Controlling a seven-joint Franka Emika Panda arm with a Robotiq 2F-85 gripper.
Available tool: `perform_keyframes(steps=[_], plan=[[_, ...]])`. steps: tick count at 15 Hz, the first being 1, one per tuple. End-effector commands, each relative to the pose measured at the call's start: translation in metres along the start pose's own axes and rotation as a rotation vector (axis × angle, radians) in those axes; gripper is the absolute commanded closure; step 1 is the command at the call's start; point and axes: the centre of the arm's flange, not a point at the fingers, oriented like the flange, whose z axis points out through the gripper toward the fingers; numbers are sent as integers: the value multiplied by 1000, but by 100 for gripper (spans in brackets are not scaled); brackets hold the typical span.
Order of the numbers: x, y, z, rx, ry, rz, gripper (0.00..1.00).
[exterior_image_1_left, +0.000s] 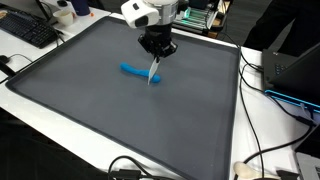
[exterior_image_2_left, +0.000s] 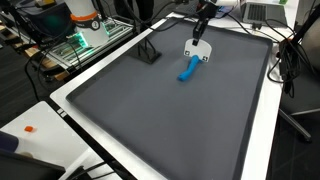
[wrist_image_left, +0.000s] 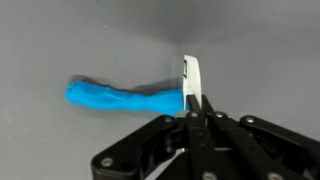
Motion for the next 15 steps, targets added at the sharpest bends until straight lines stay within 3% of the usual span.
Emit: perform_keyframes(steps=[1, 7, 15], plan=[[-12, 5, -16, -7, 16, -5, 99], [-8, 15, -34, -27, 51, 6, 99], [-1, 32, -21, -29, 55, 25, 99]])
